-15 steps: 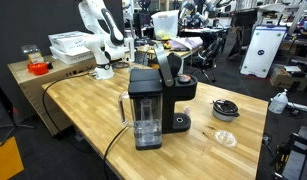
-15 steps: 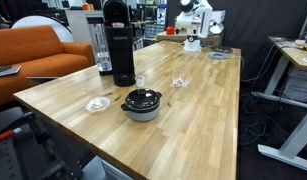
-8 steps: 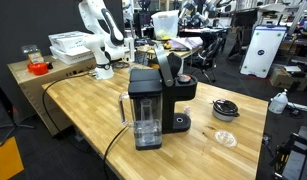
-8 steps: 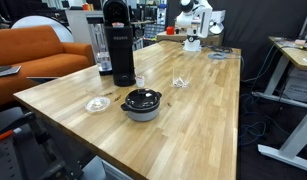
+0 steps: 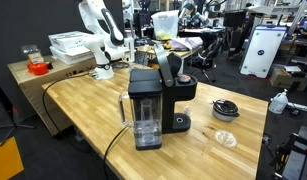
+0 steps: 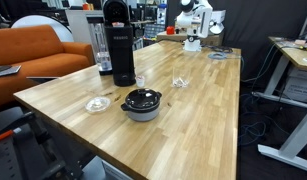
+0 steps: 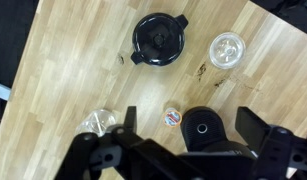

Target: Remove the capsule coffee from the coffee maker and place it on the table

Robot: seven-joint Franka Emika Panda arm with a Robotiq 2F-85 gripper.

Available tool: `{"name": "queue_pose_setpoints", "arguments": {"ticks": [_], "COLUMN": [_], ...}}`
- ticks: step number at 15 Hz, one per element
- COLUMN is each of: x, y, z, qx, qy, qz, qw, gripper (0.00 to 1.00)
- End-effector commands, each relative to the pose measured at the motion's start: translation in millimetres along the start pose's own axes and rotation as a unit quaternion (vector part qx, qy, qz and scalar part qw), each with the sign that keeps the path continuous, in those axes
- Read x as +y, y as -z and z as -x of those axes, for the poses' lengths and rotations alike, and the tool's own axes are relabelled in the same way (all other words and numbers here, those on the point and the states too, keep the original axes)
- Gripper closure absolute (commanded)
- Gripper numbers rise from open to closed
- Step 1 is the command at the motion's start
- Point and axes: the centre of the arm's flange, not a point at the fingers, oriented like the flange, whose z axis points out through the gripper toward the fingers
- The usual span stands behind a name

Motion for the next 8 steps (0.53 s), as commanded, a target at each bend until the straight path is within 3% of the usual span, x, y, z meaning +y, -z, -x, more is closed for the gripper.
{"name": "queue_pose_setpoints", "arguments": {"ticks": [1, 3, 4, 8], "x": [5, 3, -8, -8], "y": [9, 12, 9, 6], "z": [-39, -60, -45, -49], "qx": [0.004, 0.016, 0.012, 0.011], "qy": [0.03, 0.044, 0.033, 0.034], "qz": [0.026, 0.019, 0.018, 0.017], "qw": [0.9992, 0.9987, 0.9992, 0.9992], "gripper": [0.0, 0.0, 0.0, 0.0]}}
